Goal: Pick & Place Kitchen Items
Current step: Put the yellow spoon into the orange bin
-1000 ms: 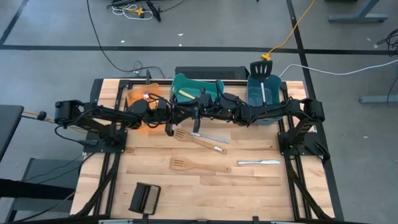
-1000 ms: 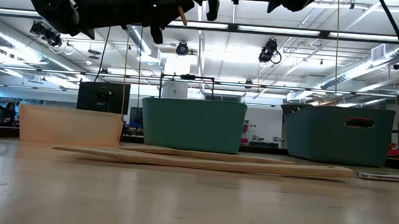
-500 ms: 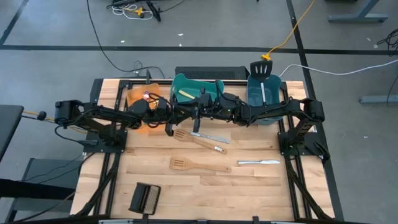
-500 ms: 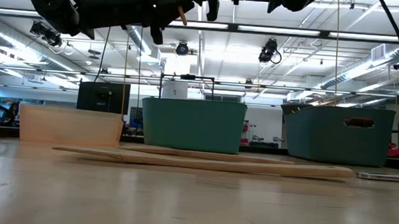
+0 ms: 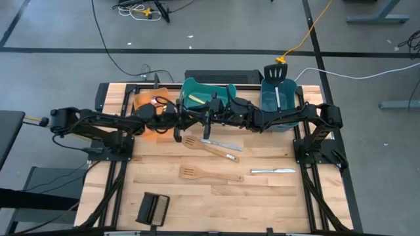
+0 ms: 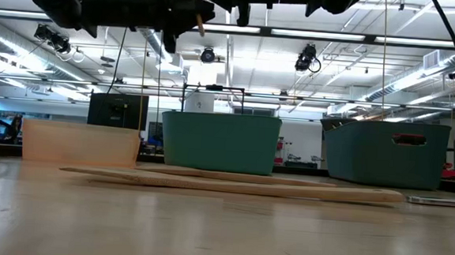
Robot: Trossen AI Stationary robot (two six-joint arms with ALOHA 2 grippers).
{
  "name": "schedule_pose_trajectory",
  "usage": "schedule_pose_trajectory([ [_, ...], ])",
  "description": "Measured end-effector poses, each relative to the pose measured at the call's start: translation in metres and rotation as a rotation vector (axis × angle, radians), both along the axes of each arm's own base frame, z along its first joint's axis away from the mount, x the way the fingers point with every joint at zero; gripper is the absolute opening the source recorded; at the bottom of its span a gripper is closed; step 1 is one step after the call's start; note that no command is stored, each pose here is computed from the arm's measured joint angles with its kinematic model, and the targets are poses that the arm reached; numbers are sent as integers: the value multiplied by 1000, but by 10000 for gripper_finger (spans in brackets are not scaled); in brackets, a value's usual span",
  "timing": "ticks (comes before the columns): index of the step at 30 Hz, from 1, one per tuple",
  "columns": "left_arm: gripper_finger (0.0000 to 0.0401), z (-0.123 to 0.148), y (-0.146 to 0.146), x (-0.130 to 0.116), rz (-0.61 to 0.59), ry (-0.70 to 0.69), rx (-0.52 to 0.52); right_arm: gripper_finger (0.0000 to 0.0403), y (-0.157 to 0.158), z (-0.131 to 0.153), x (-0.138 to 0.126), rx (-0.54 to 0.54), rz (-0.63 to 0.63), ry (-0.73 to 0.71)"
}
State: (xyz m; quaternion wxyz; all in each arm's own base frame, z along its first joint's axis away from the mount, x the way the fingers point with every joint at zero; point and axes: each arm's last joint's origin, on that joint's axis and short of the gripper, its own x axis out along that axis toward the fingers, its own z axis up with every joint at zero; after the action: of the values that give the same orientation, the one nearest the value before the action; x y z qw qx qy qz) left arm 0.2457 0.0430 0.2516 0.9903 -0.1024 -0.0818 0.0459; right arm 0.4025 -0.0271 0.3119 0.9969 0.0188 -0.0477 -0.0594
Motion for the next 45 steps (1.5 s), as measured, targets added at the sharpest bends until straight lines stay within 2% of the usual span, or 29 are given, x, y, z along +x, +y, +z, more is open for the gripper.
schedule_pose_trajectory([
  [10, 66, 8, 0, -24, 153, 136, -25, 86, -1, -2, 0, -1, -38, 22],
  [19, 66, 12, -1, -57, 328, 275, -54, 86, -1, -3, 0, 0, -38, 27],
  [29, 66, 5, -2, -93, 518, 445, -98, 87, -1, -3, 0, 0, -38, 28],
  [37, 66, -5, -1, -117, 646, 543, -209, 87, -1, -3, 0, 1, -37, 30],
  [45, 66, -16, 8, -128, 767, 639, -301, 87, -1, -5, 0, 2, -33, 50],
])
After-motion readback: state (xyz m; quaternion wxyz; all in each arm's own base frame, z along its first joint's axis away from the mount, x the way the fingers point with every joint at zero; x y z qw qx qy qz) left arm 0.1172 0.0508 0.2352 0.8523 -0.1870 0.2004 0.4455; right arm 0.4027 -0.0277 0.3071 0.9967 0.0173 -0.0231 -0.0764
